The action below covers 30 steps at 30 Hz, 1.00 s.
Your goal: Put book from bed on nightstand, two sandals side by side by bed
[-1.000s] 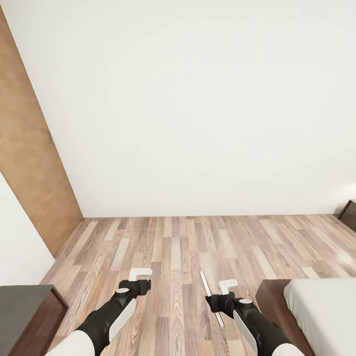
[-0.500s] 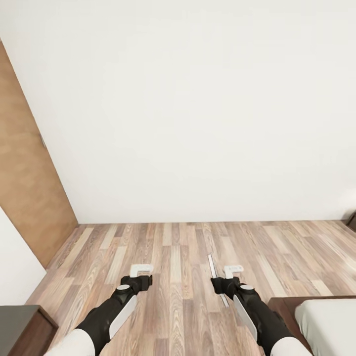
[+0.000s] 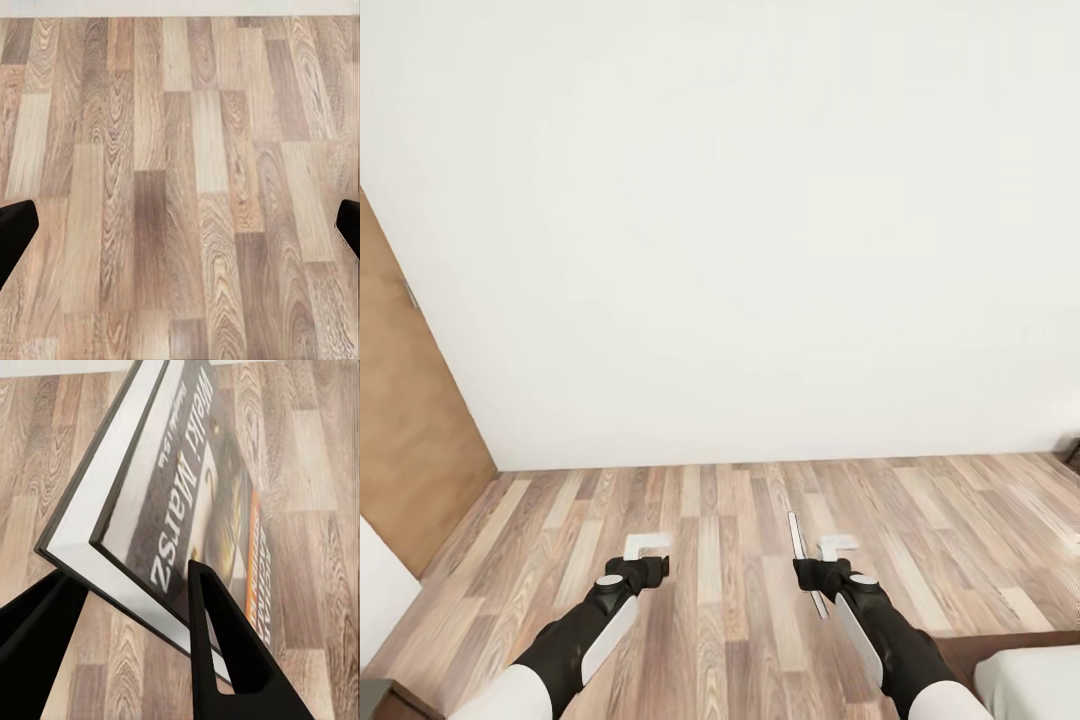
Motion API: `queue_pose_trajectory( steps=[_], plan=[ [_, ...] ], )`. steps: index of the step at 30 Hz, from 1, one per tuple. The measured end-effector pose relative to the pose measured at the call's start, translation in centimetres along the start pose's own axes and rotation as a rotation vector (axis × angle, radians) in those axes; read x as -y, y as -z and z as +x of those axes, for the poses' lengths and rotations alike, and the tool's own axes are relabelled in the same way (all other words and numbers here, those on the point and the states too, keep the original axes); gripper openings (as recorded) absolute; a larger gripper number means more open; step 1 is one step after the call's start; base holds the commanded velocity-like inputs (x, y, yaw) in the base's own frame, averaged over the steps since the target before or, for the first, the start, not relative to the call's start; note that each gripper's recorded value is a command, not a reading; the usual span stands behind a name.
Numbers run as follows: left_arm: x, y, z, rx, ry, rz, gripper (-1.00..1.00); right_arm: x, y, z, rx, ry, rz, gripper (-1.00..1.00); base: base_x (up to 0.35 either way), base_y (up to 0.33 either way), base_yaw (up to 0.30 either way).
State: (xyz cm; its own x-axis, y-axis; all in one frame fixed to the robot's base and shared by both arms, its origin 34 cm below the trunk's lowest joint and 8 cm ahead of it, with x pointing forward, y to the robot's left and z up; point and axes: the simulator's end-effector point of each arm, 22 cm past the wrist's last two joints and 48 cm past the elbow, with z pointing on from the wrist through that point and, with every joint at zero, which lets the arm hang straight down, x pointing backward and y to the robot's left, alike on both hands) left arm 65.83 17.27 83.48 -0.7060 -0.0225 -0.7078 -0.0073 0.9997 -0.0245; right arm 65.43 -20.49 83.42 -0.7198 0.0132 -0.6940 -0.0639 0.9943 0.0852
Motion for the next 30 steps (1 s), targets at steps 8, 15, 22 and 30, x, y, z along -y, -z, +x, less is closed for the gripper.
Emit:
queue_pose_trajectory(
  steps=[8,15,22,30],
  plan=[
    [0.1,0.1,-0.2,0.003,0.002,0.002,1.00,0.0,0.1,-0.2,0.003,0.001,-0.001,-1.00,0.336,0.000,-0.250],
    [0.2,0.3,-0.4,0.008,0.003,0.004,1.00,-0.1,0.3,-0.5,0.013,0.005,-0.004,-1.00,0.336,0.008,-0.261],
    [0.2,0.4,-0.7,0.013,0.004,0.004,1.00,0.0,0.4,-0.6,0.012,0.006,-0.004,-1.00,0.328,0.115,-0.261],
    [0.3,0.6,-1.0,0.020,0.003,0.005,1.00,0.0,0.6,-0.9,0.016,0.008,-0.005,-1.00,0.296,0.202,-0.262]
  ],
)
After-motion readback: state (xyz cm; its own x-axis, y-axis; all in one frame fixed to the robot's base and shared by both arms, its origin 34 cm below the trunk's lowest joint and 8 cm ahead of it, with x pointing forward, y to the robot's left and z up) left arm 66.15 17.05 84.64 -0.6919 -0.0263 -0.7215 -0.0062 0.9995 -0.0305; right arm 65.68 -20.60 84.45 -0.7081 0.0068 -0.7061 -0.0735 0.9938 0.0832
